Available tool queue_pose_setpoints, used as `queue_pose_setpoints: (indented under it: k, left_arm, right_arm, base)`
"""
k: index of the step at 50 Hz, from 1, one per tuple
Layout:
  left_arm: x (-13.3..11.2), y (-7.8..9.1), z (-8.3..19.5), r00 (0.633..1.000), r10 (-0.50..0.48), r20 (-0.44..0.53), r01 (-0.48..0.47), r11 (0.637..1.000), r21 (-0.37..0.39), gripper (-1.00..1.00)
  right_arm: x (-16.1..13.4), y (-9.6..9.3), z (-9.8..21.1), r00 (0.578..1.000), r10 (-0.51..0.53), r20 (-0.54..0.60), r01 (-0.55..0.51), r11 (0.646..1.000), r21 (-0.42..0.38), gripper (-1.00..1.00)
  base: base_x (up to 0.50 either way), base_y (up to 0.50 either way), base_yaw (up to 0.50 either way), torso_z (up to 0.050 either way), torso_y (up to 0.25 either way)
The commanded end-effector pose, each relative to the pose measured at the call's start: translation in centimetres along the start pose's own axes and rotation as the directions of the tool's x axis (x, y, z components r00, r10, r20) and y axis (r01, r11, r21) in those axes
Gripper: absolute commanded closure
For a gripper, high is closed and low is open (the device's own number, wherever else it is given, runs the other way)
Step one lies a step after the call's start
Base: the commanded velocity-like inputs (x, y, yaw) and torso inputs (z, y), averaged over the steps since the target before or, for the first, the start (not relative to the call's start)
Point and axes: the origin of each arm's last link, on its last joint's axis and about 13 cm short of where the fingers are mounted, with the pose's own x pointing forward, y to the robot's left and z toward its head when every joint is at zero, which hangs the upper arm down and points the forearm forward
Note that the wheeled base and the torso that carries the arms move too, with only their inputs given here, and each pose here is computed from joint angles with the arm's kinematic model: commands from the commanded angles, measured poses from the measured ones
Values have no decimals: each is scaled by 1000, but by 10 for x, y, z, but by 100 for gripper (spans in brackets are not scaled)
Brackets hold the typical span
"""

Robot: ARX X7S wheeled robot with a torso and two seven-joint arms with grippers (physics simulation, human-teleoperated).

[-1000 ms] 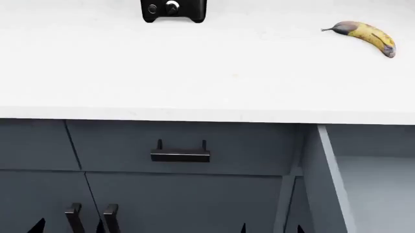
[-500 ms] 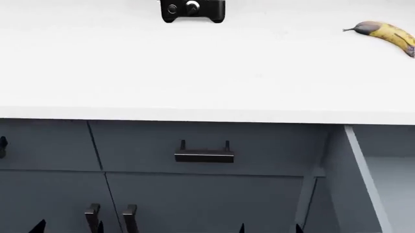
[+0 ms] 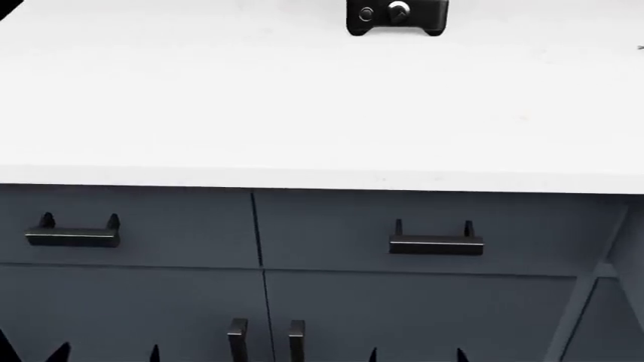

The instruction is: Close the right drawer.

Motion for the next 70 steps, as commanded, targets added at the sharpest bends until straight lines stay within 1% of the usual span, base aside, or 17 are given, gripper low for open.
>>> queue_pose_setpoints:
  k: [1,11,14,19,20,22,24,25,26,28,34,37,43,46,51,61,70]
  left_arm:
    - [0,0,0,1000,-4,-5,4,1000,-1,-100]
    - [0,1,1,1000,16,2,-16,1000,3,-100]
    - [-1,0,4,999,-4,41,4,1000,0,-100]
    - [0,0,3,1000,-2,19,2,1000,-14,-100]
    - [0,1,2,1000,2,14,-2,1000,-22,-100]
    - [0,1,2,1000,3,14,-3,1000,-18,-100]
    - [0,1,1,1000,4,9,-4,1000,-14,-100]
    - [0,1,1,1000,4,9,-4,1000,-11,-100]
    - [0,1,1,1000,3,7,-3,1000,-11,-100]
    - [0,1,1,1000,2,12,-2,1000,4,-100]
    - [-1,2,1,1000,3,11,-3,1000,0,-100]
    - [-2,3,1,1000,1,15,-1,1000,8,-100]
    - [-1,3,0,1000,5,8,-5,1000,5,-100]
    - [-1,2,0,1000,4,8,-4,1000,7,-100]
    - [0,1,1,1000,4,8,-4,1000,9,-100]
    - [1,0,1,1000,5,10,-5,1000,6,-100]
    - [0,1,1,1000,5,10,-5,1000,-2,-100]
  right_arm:
    - [2,-1,-1,1000,-22,-22,22,1000,-9,-100]
    - [3,-1,-3,998,-34,-60,37,998,45,-100]
    - [3,-1,-3,998,-34,-61,35,999,24,-100]
    - [7,3,-1,1000,-18,0,18,1000,-17,-100]
    - [7,4,-2,1000,-2,-24,1,999,-38,-100]
    - [9,4,-5,999,-5,-48,4,1000,-20,-100]
    - [7,3,-6,998,41,-53,-35,994,107,-100]
    - [6,3,-6,998,29,-51,-24,994,104,-100]
    - [6,2,-7,999,3,-55,-1,1000,30,-100]
    - [5,2,-7,999,12,-43,-15,999,-49,-100]
    - [1,-1,-7,999,-14,-31,14,1000,-6,-100]
    - [0,-2,-2,999,-39,17,40,998,-57,-100]
    - [0,-2,-4,999,-52,-5,52,997,-55,-100]
    - [0,-2,-4,998,-59,-8,58,996,-69,-100]
    - [0,-3,-4,997,-77,-16,76,997,-13,-100]
    - [0,-2,-3,997,-83,-3,83,996,-42,-100]
    - [0,-6,-2,992,-129,2,129,991,-28,-100]
  base:
    - [0,0,0,0,0]
    - [0,0,0,0,0]
    - [0,0,0,0,0]
    - [0,0,0,0,0]
    - [0,0,0,0,0]
    - [0,0,0,0,0]
    - [0,0,0,0,0]
    - [0,0,0,0,0]
    - [0,0,0,0,0]
    - [0,0,0,0,0]
    - [0,0,0,0,0]
    - [0,0,0,0,0]
    - [-42,0,0,0,0]
    - [-499,1,-168,0,0]
    - [-500,5,-191,0,0]
    - [-500,16,-273,0,0]
    - [-499,33,-279,0,0]
